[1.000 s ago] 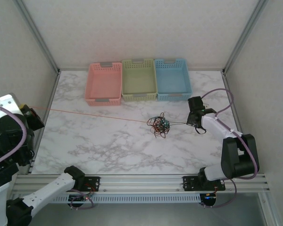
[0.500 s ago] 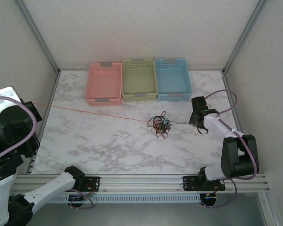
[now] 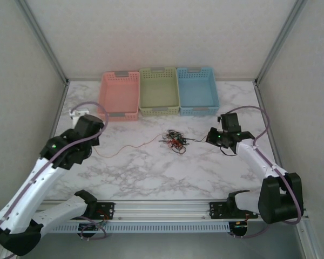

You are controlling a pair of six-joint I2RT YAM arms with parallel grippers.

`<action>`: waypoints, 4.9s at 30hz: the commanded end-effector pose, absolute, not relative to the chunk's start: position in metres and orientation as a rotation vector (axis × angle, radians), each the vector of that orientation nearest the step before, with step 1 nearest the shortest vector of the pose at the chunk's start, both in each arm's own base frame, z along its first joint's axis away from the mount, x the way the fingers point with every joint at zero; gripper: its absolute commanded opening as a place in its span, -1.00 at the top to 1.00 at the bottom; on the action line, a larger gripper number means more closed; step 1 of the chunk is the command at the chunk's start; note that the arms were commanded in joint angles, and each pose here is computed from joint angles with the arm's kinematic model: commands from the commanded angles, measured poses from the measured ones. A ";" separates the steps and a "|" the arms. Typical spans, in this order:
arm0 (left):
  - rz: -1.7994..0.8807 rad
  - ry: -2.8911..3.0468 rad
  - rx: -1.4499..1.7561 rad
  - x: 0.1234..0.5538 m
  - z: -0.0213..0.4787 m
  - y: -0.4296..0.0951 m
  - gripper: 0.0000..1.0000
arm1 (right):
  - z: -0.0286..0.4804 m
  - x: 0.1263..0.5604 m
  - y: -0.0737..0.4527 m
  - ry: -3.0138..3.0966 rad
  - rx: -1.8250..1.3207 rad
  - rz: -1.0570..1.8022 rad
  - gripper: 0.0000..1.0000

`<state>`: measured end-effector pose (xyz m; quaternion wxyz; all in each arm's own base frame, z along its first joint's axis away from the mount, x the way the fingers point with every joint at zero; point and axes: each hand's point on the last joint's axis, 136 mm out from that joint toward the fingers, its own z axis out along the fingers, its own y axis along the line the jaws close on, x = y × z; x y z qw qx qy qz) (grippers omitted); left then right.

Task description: Untangle the cables

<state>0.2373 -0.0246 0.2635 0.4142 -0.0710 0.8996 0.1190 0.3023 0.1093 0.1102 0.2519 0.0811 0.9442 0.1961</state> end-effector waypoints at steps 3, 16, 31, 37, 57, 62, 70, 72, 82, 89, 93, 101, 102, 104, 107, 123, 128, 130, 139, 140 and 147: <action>-0.086 2.413 -0.206 0.245 0.222 -0.083 0.86 | 0.138 0.279 0.156 2.496 -0.011 0.752 1.00; -0.192 2.443 -0.167 0.254 0.215 -0.107 -0.61 | 0.132 0.270 0.119 2.560 0.164 0.394 0.04; -0.603 2.474 0.308 0.254 0.191 -0.272 -0.60 | 0.143 0.264 0.156 2.566 0.120 0.666 -0.10; -0.415 2.552 0.419 0.280 0.154 -0.321 -0.59 | 0.131 0.264 0.150 2.595 0.138 0.617 -0.09; 0.053 2.613 0.408 0.297 0.083 -0.311 -0.02 | 0.117 0.251 0.141 2.635 0.120 0.567 -0.06; 0.090 2.619 0.399 0.299 0.076 -0.302 0.13 | 0.118 0.249 0.139 2.630 0.125 0.560 -0.05; 0.088 2.615 0.378 0.294 0.075 -0.292 0.55 | 0.114 0.250 0.137 2.639 0.109 0.525 -0.03; 0.096 2.611 0.381 0.296 0.075 -0.291 0.74 | 0.114 0.250 0.137 2.634 0.109 0.529 -0.02; 0.062 2.553 0.373 0.290 0.116 -0.275 1.00 | 0.120 0.255 0.142 2.615 0.082 0.558 0.09; -0.049 2.506 0.360 0.269 0.163 -0.255 1.00 | 0.132 0.270 0.172 2.581 0.046 0.726 -0.02; -0.044 2.478 0.358 0.255 0.182 -0.230 1.00 | 0.128 0.276 0.195 2.629 0.002 0.763 -0.05; -0.095 2.475 0.359 0.232 0.191 -0.206 1.00 | 0.116 0.288 0.247 2.661 -0.155 0.745 0.13; -0.097 2.475 0.354 0.230 0.191 -0.203 1.00 | 0.115 0.290 0.251 2.660 -0.167 0.737 0.13; -0.103 2.474 0.345 0.227 0.189 -0.200 1.00 | 0.111 0.294 0.259 2.678 -0.195 0.731 0.16; -0.109 2.475 0.324 0.223 0.185 -0.193 1.00 | 0.110 0.296 0.274 2.690 -0.260 0.729 0.17; -0.127 2.471 0.262 0.217 0.174 -0.182 1.00 | 0.092 0.300 0.313 2.746 -0.389 0.634 0.22; -0.102 2.472 0.273 0.220 0.175 -0.182 1.00 | 0.097 0.296 0.317 2.747 -0.439 0.538 0.17; -0.116 2.472 0.271 0.219 0.175 -0.182 1.00 | 0.095 0.293 0.317 2.760 -0.455 0.503 0.17; -0.094 2.472 0.266 0.220 0.172 -0.181 1.00 | 0.085 0.292 0.314 2.789 -0.496 0.381 0.26; -0.094 2.472 0.266 0.220 0.172 -0.181 1.00 | 0.084 0.292 0.314 2.794 -0.500 0.379 0.27; -0.080 2.472 0.259 0.220 0.171 -0.178 1.00 | 0.088 0.293 0.312 2.776 -0.510 0.354 0.70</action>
